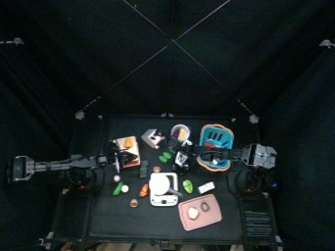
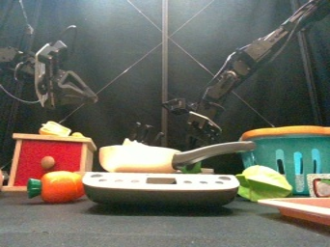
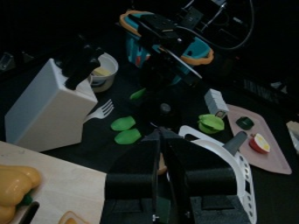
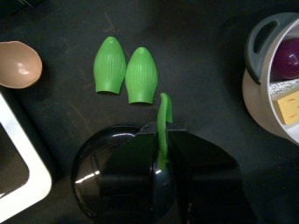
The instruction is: Place corn husk on plate
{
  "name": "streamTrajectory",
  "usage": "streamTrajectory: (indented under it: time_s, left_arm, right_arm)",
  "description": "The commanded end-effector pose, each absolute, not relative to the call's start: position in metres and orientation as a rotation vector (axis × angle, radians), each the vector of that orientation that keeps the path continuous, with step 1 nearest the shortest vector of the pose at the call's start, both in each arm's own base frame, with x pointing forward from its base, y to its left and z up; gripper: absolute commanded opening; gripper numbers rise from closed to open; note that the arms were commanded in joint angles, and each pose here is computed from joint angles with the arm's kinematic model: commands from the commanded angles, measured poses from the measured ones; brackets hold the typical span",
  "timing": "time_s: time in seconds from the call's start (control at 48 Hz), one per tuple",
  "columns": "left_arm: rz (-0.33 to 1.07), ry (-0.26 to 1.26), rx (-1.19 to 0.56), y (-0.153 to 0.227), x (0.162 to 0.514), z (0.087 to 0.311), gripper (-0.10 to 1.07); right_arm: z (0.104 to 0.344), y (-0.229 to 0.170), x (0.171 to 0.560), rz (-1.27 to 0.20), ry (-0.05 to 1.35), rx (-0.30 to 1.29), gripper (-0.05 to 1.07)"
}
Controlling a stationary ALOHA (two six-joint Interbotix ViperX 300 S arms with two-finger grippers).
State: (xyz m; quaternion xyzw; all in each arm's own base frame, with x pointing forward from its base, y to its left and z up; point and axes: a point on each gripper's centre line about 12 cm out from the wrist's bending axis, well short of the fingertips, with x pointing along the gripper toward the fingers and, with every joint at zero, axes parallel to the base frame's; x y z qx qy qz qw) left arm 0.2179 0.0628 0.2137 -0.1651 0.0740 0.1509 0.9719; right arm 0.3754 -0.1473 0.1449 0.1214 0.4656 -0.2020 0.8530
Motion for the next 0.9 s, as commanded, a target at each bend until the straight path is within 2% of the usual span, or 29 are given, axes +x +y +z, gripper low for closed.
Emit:
streamTrajectory:
  time_s: [0.0,0.438,0.875]
  left_arm:
    - [0.299,0.131,-0.326,0.063,0.219,0.219,0.50]
    - [0.293,0.136,-0.314,0.062,0.218,0.218,0.49]
    - [0.208,0.153,-0.216,0.049,0.222,0.219,0.49]
  right_arm:
    - [0.168,-0.148,0.377,-0.430,0.917,0.266,0.51]
    - [0.225,-0.127,0.360,-0.414,0.779,0.389,0.51]
    - [0.239,-0.105,0.298,-0.414,0.708,0.428,0.51]
